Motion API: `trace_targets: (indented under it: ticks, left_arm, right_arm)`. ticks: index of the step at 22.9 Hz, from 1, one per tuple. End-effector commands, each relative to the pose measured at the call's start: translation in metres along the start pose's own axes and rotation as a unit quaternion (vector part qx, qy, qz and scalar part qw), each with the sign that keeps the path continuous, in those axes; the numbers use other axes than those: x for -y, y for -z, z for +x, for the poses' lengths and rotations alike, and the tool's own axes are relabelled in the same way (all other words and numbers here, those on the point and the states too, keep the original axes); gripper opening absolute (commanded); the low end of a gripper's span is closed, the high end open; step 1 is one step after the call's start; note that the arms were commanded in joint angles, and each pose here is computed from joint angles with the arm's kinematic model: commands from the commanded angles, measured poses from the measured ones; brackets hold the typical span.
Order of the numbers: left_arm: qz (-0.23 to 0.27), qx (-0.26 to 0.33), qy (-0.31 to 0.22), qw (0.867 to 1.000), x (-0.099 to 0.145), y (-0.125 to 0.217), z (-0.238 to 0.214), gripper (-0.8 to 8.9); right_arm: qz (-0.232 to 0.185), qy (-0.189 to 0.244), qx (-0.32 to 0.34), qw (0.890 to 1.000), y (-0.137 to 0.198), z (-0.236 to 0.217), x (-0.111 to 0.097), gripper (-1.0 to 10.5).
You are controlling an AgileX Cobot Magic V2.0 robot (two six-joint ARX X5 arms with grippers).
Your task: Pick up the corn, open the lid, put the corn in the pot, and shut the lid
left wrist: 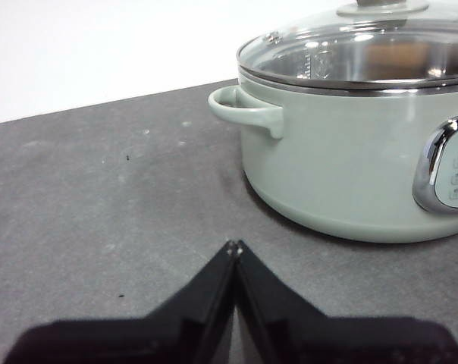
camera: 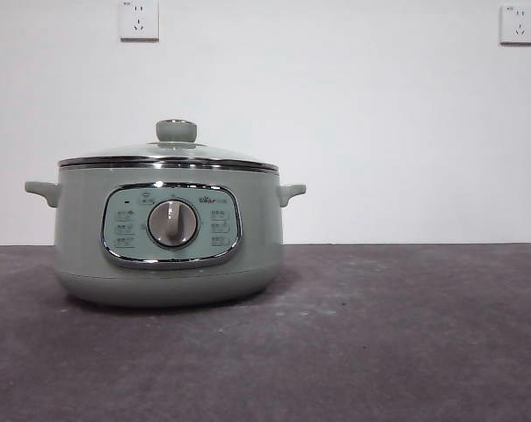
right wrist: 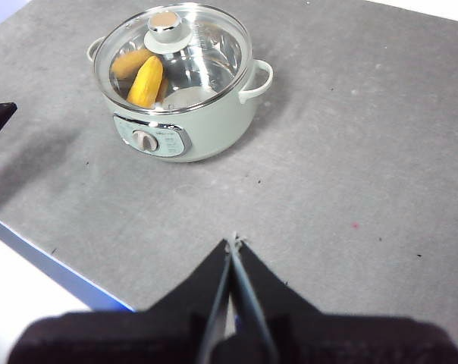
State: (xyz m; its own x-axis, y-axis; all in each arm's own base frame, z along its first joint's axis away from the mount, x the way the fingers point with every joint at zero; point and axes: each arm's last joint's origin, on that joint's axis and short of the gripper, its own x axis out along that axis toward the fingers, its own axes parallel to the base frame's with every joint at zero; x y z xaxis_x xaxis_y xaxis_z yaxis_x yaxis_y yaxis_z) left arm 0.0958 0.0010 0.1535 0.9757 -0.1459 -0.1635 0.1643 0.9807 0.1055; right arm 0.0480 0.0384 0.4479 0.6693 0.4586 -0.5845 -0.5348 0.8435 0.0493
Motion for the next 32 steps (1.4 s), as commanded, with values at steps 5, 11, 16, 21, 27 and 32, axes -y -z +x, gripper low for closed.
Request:
trace_targets:
  ticks: [5,11,16,21,27,32]
  left_arm:
    - [-0.008,-0.013,0.003,1.000,0.000,0.005,0.002,-0.03]
    - [-0.011,-0.024,0.004,1.000,0.000,0.006,0.003,-0.03]
    - [-0.011,-0.025,0.004,1.000,0.000,0.006,0.004,-0.03]
    - [-0.011,-0.025,0.004,1.000,0.000,0.006,0.004,-0.03]
    - [-0.011,-0.025,0.004,1.000,0.000,0.006,0.004,-0.03]
    - [-0.011,-0.025,0.004,1.000,0.000,0.006,0.004,-0.03]
  right_arm:
    - [-0.002,0.002,-0.016,1.000,0.003,0.002,0.000,0.0]
    - [-0.010,0.069,0.076,0.995,0.002,-0.009,0.010,0.0]
    - [0.019,0.150,0.213,0.965,0.043,0.002,0.021,0.0]
    - [-0.001,0.209,0.272,0.939,0.096,0.058,0.038,0.0]
    - [0.002,0.224,0.285,0.932,0.150,0.119,0.054,0.0]
    - [0.027,0.219,0.277,0.935,0.187,0.156,0.062,0.0]
